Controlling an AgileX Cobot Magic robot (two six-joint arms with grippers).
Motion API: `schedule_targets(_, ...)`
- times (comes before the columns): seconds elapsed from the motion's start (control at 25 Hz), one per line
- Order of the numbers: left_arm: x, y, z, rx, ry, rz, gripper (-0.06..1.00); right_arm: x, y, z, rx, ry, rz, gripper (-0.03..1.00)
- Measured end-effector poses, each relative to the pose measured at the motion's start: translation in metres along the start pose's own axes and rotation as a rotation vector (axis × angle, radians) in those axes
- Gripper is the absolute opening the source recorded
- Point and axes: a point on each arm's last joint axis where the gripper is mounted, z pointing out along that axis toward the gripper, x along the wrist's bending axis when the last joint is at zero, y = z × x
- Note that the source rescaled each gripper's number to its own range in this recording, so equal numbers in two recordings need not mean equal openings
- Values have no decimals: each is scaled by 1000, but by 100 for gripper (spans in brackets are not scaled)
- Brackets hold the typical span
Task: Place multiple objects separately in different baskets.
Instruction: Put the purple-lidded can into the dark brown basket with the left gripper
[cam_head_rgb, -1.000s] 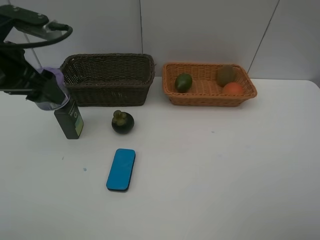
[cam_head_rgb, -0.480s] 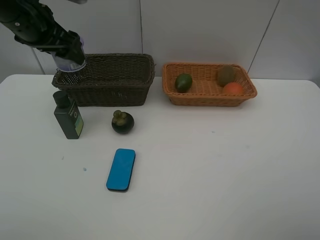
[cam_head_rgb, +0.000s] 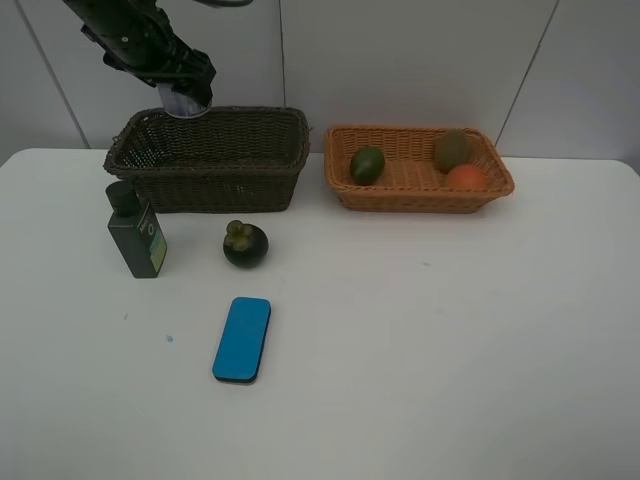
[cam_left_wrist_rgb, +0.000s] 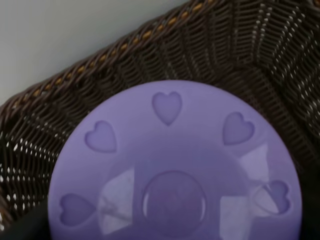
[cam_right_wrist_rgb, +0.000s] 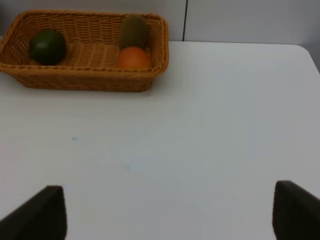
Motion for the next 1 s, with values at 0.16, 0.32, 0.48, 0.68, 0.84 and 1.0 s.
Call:
schedule_targets(0.16, 0, 1, 22, 14, -4, 0, 96, 0, 0, 0, 0, 0, 0, 100)
schedule_targets(0.32, -2, -7, 45, 31, -8, 9, 96, 0, 0, 0, 0, 0, 0, 100)
schedule_targets(0.48, -3, -11, 54, 39, -11, 35, 96, 0, 0, 0, 0, -1, 0, 100)
schedule_targets(0.68, -3, -11, 54, 43, -12, 38, 97, 0, 0, 0, 0, -1, 0, 100)
schedule_targets(0.84, -4, -12, 53, 49, -17, 12, 100, 0, 0, 0, 0, -1, 0, 100)
schedule_targets(1.0, -4, -11, 53, 46, -20, 2, 100, 0, 0, 0, 0, -1, 0, 100)
